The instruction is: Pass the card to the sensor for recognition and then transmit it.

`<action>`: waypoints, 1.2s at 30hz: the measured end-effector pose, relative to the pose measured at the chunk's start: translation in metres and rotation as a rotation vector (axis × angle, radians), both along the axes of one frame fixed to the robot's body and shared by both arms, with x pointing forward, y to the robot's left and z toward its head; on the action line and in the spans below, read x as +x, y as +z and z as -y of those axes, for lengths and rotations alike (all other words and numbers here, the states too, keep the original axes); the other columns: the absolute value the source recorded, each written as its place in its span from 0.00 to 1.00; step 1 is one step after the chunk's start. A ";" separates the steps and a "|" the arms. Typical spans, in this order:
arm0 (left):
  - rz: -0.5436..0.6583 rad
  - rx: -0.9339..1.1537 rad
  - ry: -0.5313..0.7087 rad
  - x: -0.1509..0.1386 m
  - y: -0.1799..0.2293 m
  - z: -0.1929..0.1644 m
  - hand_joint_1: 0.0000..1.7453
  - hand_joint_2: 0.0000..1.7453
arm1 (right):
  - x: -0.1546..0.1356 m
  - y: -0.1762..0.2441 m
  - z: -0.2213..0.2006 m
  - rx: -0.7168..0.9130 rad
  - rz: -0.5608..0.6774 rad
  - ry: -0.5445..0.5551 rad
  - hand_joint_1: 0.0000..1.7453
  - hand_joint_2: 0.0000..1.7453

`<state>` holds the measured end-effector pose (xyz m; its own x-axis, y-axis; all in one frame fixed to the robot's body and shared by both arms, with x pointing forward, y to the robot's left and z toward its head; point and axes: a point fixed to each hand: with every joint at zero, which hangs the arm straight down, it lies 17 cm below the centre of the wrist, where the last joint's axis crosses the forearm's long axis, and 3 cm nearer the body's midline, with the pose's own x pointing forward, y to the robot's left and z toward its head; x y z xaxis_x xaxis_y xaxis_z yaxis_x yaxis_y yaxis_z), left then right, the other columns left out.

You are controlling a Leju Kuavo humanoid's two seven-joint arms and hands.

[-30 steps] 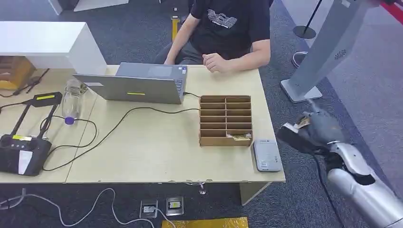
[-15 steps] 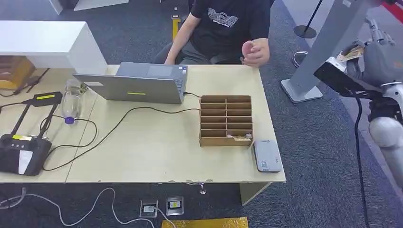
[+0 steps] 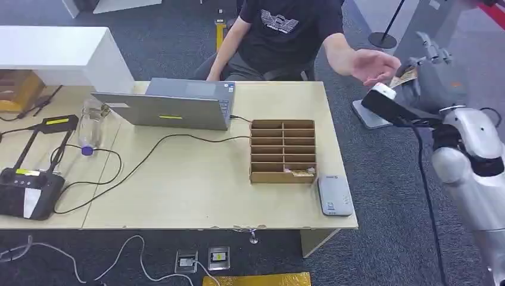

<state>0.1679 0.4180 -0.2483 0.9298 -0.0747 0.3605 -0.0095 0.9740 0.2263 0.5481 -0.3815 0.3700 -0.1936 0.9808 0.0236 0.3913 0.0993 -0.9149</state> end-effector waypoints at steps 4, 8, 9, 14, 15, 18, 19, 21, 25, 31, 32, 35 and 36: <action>-0.003 0.000 -0.029 0.010 0.002 0.003 0.00 0.00 | 0.011 -0.030 -0.039 0.007 -0.051 0.050 1.00 1.00; -0.007 0.001 -0.057 0.015 0.003 0.005 0.00 0.00 | 0.020 -0.052 -0.065 0.028 -0.099 0.083 1.00 1.00; -0.007 0.002 -0.062 0.017 0.004 0.005 0.00 0.00 | 0.021 -0.058 -0.071 0.033 -0.109 0.089 1.00 1.00; -0.007 0.008 -0.082 0.022 0.005 0.005 0.00 0.00 | 0.025 -0.078 -0.085 0.046 -0.140 0.101 1.00 1.00; -0.008 0.009 -0.085 0.023 0.005 0.006 0.00 0.00 | 0.026 -0.081 -0.086 0.047 -0.145 0.101 1.00 1.00; -0.014 0.013 -0.095 0.023 0.005 0.005 0.00 0.00 | 0.028 -0.090 -0.088 0.048 -0.162 0.100 1.00 1.00; -0.015 0.013 -0.097 0.023 0.005 0.006 0.00 0.00 | 0.028 -0.093 -0.088 0.047 -0.167 0.097 1.00 1.00; -0.015 0.014 -0.100 0.023 0.005 0.006 0.00 0.00 | 0.030 -0.097 -0.087 0.047 -0.177 0.092 1.00 1.00; -0.016 0.013 -0.101 0.023 0.005 0.006 0.00 0.00 | 0.031 -0.104 -0.086 0.037 -0.188 0.085 1.00 1.00; -0.016 0.011 -0.094 0.022 0.005 0.006 0.00 0.00 | 0.031 -0.109 -0.090 0.014 -0.183 0.084 0.00 0.00; -0.016 0.011 -0.093 0.022 0.005 0.006 0.00 0.00 | 0.031 -0.108 -0.091 0.011 -0.176 0.086 0.00 0.00; -0.017 0.011 -0.091 0.021 0.005 0.006 0.00 0.00 | 0.032 -0.107 -0.092 0.011 -0.157 0.091 0.00 0.00; -0.017 0.011 -0.091 0.021 0.005 0.006 0.00 0.00 | 0.032 -0.107 -0.092 0.016 -0.153 0.094 0.00 0.00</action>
